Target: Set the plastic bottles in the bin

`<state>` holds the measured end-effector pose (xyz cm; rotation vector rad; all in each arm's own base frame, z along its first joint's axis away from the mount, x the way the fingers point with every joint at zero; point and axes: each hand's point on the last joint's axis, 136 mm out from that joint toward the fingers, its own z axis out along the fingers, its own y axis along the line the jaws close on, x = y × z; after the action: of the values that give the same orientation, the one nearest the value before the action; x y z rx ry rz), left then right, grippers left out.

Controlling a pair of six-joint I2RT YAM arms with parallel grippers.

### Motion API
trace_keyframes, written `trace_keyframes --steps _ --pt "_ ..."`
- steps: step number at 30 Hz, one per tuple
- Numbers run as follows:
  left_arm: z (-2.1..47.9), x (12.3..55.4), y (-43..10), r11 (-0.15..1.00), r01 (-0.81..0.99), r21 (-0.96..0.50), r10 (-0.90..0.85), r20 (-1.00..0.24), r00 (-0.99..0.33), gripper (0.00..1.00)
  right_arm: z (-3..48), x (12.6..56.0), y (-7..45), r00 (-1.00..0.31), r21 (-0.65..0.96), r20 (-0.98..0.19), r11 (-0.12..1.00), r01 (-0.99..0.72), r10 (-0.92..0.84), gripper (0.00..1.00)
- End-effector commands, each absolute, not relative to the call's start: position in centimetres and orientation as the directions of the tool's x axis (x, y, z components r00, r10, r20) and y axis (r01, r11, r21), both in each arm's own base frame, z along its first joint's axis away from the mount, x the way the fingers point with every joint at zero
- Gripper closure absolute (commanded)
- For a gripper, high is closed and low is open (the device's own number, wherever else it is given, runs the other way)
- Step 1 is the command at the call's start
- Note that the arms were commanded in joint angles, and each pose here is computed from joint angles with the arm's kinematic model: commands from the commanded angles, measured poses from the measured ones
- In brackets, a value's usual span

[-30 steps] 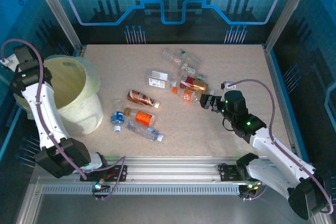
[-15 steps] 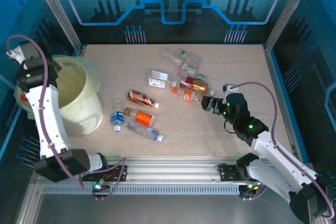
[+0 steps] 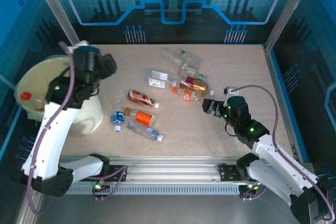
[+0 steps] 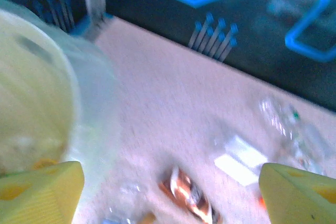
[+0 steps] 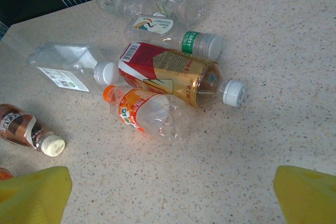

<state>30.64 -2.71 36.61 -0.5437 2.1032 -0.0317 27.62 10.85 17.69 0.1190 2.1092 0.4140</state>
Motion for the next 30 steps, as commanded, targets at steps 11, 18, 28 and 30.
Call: trace_keyframes --steps 11,18,28,30 --pt "18.6 28.0 -9.1 0.958 -0.284 0.023 -0.248 -0.429 -0.869 0.01 17.2 27.6 9.7 -0.538 0.334 -0.799 0.942 -0.024 0.269 0.0" --pt "11.7 28.0 -6.9 0.952 -0.304 -0.017 -0.298 -0.255 -0.92 0.01 16.8 27.4 9.6 -0.553 0.335 -0.788 0.942 -0.016 0.27 0.0" --pt "8.8 29.7 -1.9 0.918 -0.397 0.025 -0.38 -0.238 -0.894 0.09 16.8 27.2 9.6 -0.554 0.335 -0.788 0.942 -0.019 0.269 0.0" --pt "8.3 29.9 -1.4 0.912 -0.409 0.019 -0.394 -0.231 -0.89 0.13 16.8 27.1 9.6 -0.553 0.334 -0.788 0.942 -0.018 0.269 0.0"
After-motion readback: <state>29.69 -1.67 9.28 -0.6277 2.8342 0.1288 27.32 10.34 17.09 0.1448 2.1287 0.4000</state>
